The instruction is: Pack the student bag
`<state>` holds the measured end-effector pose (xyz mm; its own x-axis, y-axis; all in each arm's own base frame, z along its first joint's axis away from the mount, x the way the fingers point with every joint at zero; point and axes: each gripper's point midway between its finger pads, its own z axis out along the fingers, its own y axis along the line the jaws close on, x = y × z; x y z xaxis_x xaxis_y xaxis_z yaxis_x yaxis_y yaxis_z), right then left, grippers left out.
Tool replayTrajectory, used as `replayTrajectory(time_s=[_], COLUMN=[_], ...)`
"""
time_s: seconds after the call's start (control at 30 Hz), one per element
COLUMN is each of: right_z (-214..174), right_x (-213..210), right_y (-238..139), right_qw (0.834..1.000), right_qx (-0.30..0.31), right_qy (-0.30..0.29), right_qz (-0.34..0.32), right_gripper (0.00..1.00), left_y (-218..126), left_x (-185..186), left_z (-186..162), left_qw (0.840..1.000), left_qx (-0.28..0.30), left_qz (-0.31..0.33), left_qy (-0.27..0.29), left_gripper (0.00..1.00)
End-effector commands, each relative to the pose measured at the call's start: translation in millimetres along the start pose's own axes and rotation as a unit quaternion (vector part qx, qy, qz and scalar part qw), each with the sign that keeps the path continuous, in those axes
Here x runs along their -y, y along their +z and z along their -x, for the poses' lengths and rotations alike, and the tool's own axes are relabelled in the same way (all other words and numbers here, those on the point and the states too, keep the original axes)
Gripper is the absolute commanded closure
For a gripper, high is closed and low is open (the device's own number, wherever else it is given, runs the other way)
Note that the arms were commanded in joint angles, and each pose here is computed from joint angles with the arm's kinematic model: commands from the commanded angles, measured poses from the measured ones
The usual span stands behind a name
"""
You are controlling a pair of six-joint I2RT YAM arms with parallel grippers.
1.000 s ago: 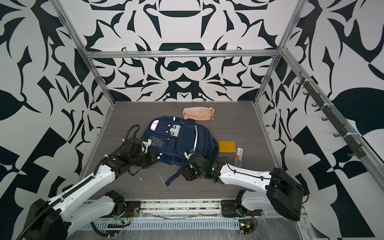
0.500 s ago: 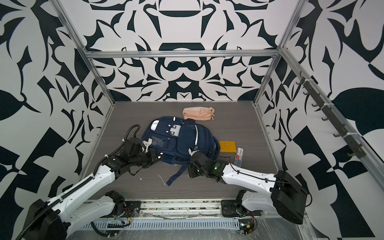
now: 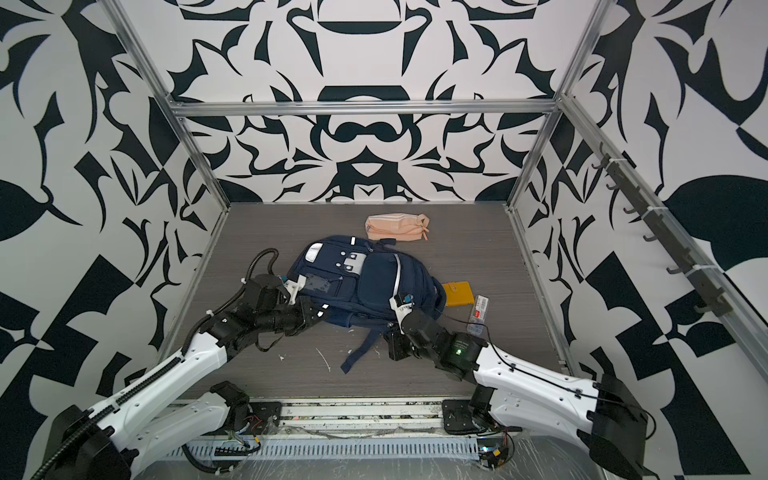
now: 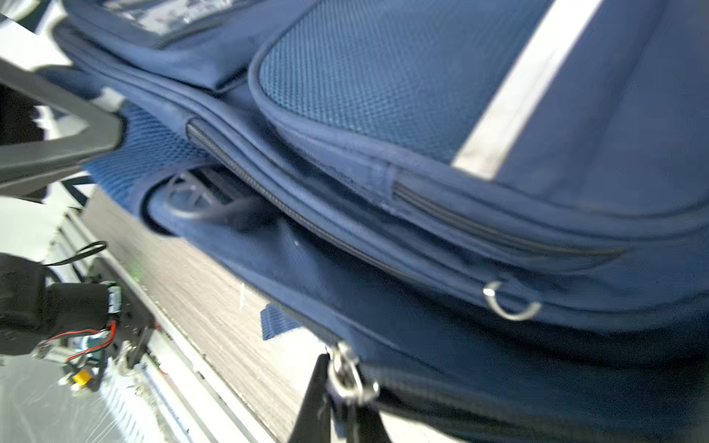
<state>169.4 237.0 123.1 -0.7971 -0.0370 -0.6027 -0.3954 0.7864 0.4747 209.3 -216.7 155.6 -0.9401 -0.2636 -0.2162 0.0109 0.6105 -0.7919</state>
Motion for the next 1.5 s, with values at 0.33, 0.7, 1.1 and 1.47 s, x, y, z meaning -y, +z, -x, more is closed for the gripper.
replayTrajectory(time_s=[0.33,0.7,1.1,1.47], right_z=[-8,-1,-6,-3], right_x=[37,60,96,82], right_y=[-29,-41,-64,-56], right_qw=[0.998,0.992,0.976,0.983], right_qx=[0.025,0.05,0.025,0.005], right_qy=[0.027,0.069,0.081,0.057], right_qz=[-0.044,-0.088,-0.202,-0.175], right_gripper=[1.0,1.0,1.0,0.94], left_y=[-38,-64,-84,-58], left_x=[-45,-75,-120,-111], left_z=[53,62,73,57], left_qw=[0.993,0.986,0.961,0.981], left_qx=[0.097,0.13,0.173,0.14], left_qz=[0.061,0.096,0.202,0.115], left_qy=[-0.023,-0.036,-0.075,-0.071], left_gripper=[1.0,1.0,1.0,1.0])
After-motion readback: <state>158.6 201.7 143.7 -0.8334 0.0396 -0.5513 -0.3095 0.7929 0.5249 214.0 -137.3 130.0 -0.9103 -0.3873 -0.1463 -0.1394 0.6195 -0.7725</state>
